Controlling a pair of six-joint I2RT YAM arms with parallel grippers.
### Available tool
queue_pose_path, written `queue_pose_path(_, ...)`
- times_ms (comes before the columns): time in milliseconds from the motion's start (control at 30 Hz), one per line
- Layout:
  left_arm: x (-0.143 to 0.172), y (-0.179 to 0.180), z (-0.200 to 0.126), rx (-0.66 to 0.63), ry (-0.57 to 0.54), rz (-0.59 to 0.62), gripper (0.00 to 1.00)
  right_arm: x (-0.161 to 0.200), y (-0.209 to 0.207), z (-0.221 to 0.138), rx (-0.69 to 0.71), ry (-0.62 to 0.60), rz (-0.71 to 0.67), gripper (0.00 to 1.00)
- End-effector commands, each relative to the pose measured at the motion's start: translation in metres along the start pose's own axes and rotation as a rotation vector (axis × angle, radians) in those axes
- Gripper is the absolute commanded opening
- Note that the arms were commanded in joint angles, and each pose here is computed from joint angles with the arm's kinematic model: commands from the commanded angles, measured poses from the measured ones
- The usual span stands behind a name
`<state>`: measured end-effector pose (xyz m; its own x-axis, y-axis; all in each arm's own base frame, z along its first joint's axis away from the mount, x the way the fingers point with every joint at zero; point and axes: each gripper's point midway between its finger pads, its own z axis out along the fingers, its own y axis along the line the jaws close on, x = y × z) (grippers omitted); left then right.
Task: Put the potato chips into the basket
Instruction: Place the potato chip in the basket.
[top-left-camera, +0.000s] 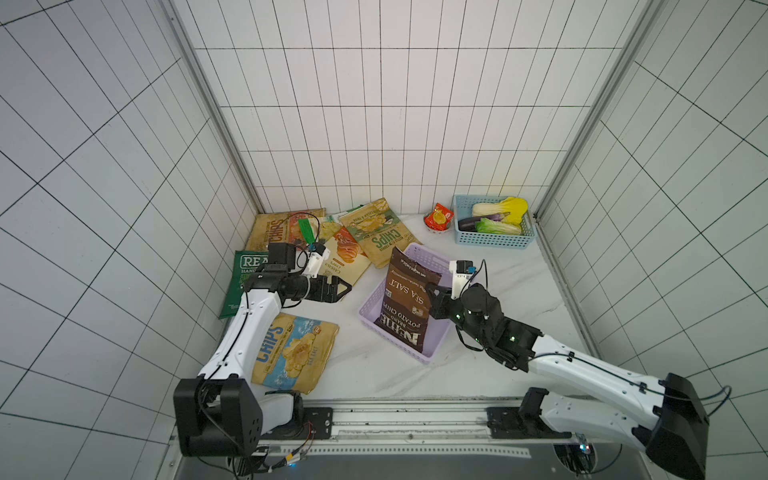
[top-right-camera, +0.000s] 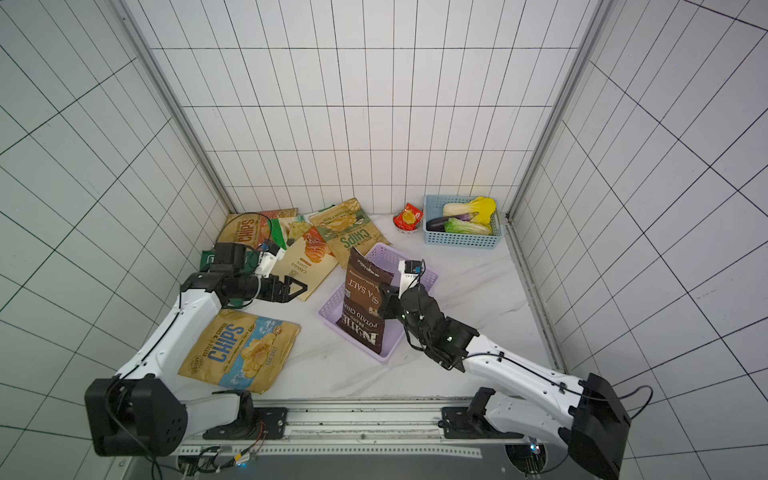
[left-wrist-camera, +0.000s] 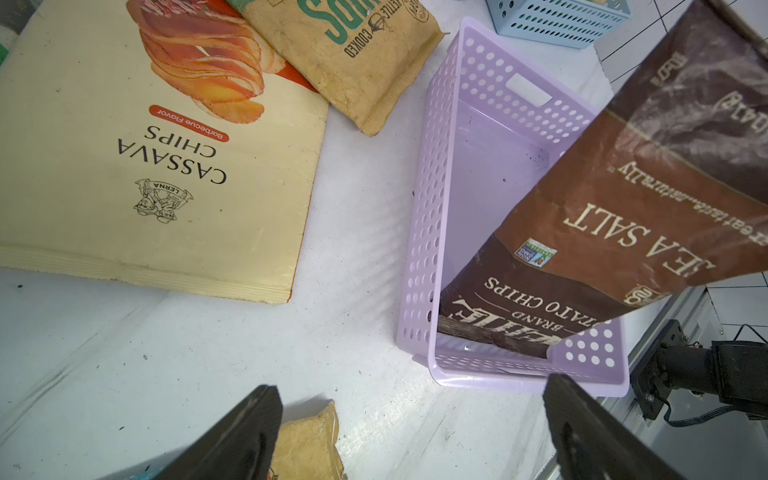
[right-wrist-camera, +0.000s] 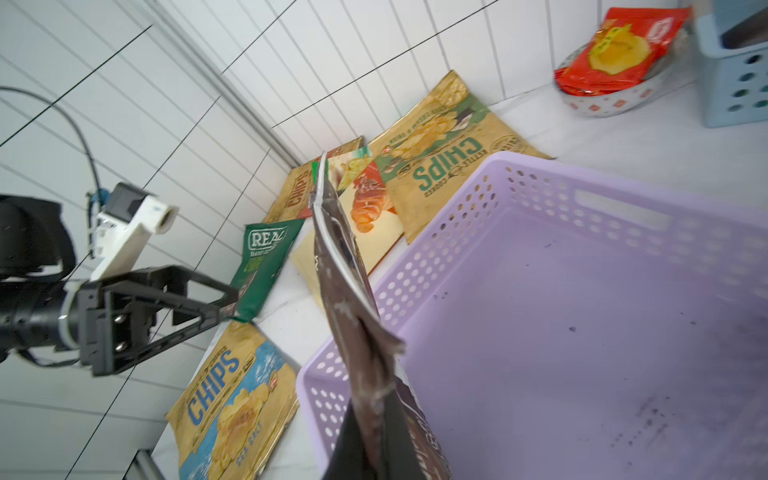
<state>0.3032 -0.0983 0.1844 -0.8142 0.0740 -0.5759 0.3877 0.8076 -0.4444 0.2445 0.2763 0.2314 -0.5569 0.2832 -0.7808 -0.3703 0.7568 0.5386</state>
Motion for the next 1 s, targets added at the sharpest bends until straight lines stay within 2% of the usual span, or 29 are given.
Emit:
queue_pose_path(0, -0.006, -0.003, -0.002, 0.014, -0.030, 0.026, 0.97, -0.015, -0.038, 0.002, 0.129, -0.079, 0.047, 0.06)
queue_pose_path(67, -0.005, -0.004, -0.002, 0.017, -0.029, 0.027, 0.97, -0.020, -0.056, 0.001, 0.188, -0.088, 0.063, 0.29)
queue_pose_path(100, -0.005, -0.004, -0.002, 0.017, -0.029, 0.027, 0.97, -0.023, -0.066, 0.000, 0.222, -0.089, 0.076, 0.53)
queue_pose_path(133, -0.005, -0.004, -0.002, 0.016, -0.029, 0.026, 0.97, -0.027, -0.077, -0.003, 0.268, -0.080, 0.082, 0.66)
queue_pose_path(200, -0.005, -0.004, -0.002, 0.018, -0.029, 0.029, 0.97, -0.035, -0.090, -0.009, 0.331, -0.071, 0.072, 0.73)
queue_pose_path(400, -0.005, -0.004, -0.002, 0.019, -0.030, 0.029, 0.97, -0.052, -0.108, -0.028, 0.414, -0.059, 0.043, 0.76)
queue_pose_path(533, -0.005, -0.004, -0.002, 0.018, -0.029, 0.029, 0.97, -0.050, -0.089, -0.018, 0.311, 0.033, 0.002, 0.74)
queue_pose_path(633, -0.005, -0.004, -0.002, 0.018, -0.029, 0.029, 0.97, -0.032, -0.071, -0.001, 0.238, 0.192, -0.024, 0.73)
queue_pose_path(733, -0.005, -0.004, -0.002, 0.019, -0.029, 0.029, 0.97, -0.002, -0.060, 0.023, 0.191, 0.386, -0.012, 0.68)
queue_pose_path(833, -0.004, -0.004, -0.002, 0.018, -0.027, 0.029, 0.97, 0.021, -0.066, 0.040, 0.219, 0.522, -0.006, 0.60)
queue_pose_path(967, -0.004, -0.004, -0.002, 0.016, -0.028, 0.030, 0.97, 0.041, -0.075, 0.061, 0.274, 0.660, -0.035, 0.59)
